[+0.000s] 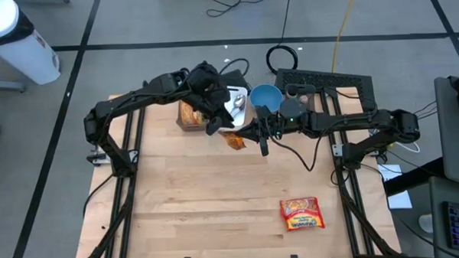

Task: Pick & Place Food Item
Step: Put the orange spice pack into the right black bin, then put the red noodle pack into the left black bin

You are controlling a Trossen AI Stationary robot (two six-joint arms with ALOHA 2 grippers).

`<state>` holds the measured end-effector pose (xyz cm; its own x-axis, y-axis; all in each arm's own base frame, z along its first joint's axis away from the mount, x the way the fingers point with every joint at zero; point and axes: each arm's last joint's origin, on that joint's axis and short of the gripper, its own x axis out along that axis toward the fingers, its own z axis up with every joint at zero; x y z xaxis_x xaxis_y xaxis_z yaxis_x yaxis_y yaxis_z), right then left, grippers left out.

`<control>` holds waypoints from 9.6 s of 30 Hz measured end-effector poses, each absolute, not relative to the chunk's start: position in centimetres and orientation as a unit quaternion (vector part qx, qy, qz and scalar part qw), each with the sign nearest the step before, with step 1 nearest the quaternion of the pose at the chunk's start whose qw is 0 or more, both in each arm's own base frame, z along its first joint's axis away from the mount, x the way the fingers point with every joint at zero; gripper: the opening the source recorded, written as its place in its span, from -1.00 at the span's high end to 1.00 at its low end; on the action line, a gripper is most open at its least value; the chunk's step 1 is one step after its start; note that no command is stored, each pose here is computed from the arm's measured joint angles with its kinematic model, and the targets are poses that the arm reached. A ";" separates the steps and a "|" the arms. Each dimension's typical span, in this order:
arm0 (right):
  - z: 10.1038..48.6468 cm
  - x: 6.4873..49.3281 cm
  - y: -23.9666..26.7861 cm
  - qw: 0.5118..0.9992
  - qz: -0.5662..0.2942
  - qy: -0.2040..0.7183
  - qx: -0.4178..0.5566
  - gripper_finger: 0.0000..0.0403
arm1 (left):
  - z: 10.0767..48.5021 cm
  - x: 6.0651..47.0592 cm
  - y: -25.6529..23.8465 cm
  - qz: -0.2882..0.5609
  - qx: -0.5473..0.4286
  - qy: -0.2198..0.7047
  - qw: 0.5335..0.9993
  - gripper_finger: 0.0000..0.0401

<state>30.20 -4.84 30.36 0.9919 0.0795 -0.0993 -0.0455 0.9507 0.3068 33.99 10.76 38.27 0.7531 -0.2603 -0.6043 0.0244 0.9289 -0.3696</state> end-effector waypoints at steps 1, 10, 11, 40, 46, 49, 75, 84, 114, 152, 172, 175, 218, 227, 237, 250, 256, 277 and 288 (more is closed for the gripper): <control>30.5 30.1 -4.9 0.986 0.030 0.055 0.154 1.00 | 38.3 33.9 10.9 -0.075 -0.172 0.343 0.921 0.22; 32.2 27.5 -6.5 0.989 -0.010 0.052 0.141 1.00 | 39.5 31.9 12.3 -0.082 -0.195 0.328 0.921 0.03; 32.4 27.1 -6.7 0.989 -0.022 0.051 0.136 1.00 | 39.7 31.4 12.3 -0.078 -0.196 0.330 0.920 0.03; 31.4 12.1 -5.7 0.926 -0.366 0.025 0.091 1.00 | 40.6 29.1 10.2 -0.124 -0.200 0.357 0.904 0.15; 30.4 10.2 -5.3 0.894 -0.439 0.042 0.077 1.00 | 40.6 29.3 9.5 -0.131 -0.196 0.360 0.903 0.15; 29.6 9.8 -5.3 0.883 -0.462 0.044 0.074 1.00 | 40.6 29.4 9.3 -0.134 -0.196 0.361 0.902 0.15; 19.3 10.6 -6.2 0.825 -0.557 0.018 0.092 1.00 | 40.5 29.8 8.1 -0.103 -0.222 0.376 0.894 0.15; 18.0 10.5 -6.2 0.819 -0.568 0.030 0.073 1.00 | 40.5 29.9 8.0 -0.091 -0.243 0.379 0.888 0.15; 14.2 11.4 -7.7 0.792 -0.602 0.071 0.073 1.00 | 41.4 31.2 6.4 -0.086 -0.244 0.336 0.906 0.15; 15.1 11.5 -7.8 0.800 -0.597 0.037 0.053 0.10 | 41.3 31.2 6.5 -0.071 -0.239 0.337 0.908 0.15; 24.8 14.6 -5.6 0.854 -0.512 -0.044 -0.077 0.10 | 40.4 30.6 7.0 0.049 -0.170 0.385 0.906 0.15; 27.3 15.1 -4.7 0.864 -0.491 -0.068 -0.088 0.11 | 40.4 30.6 7.2 0.076 -0.152 0.385 0.907 0.15; 30.0 11.0 5.4 0.698 -0.090 0.535 0.467 0.15 | 37.8 35.4 -2.7 -0.005 -0.112 0.391 0.913 0.15; 24.5 8.9 7.9 0.644 0.007 0.556 0.526 0.15 | 34.5 39.4 -5.3 -0.012 -0.176 0.379 0.908 0.15; 20.1 5.7 9.3 0.632 -0.028 0.543 0.553 0.15 | 34.4 40.4 -8.1 -0.033 -0.230 0.345 0.909 0.15; 14.6 5.8 11.6 0.643 -0.055 0.477 0.597 0.15 | 34.8 40.7 -8.3 -0.027 -0.252 0.321 0.913 0.15; 14.2 5.9 11.9 0.653 -0.064 0.482 0.581 0.15 | 35.0 40.8 -8.2 -0.029 -0.256 0.308 0.916 0.15; 12.9 6.2 12.3 0.665 -0.078 0.521 0.530 0.15 | 35.0 41.0 -7.4 -0.016 -0.266 0.304 0.915 0.15; 12.9 7.2 11.9 0.666 -0.075 0.524 0.526 0.15 | 35.0 41.0 -7.1 -0.007 -0.265 0.301 0.916 0.15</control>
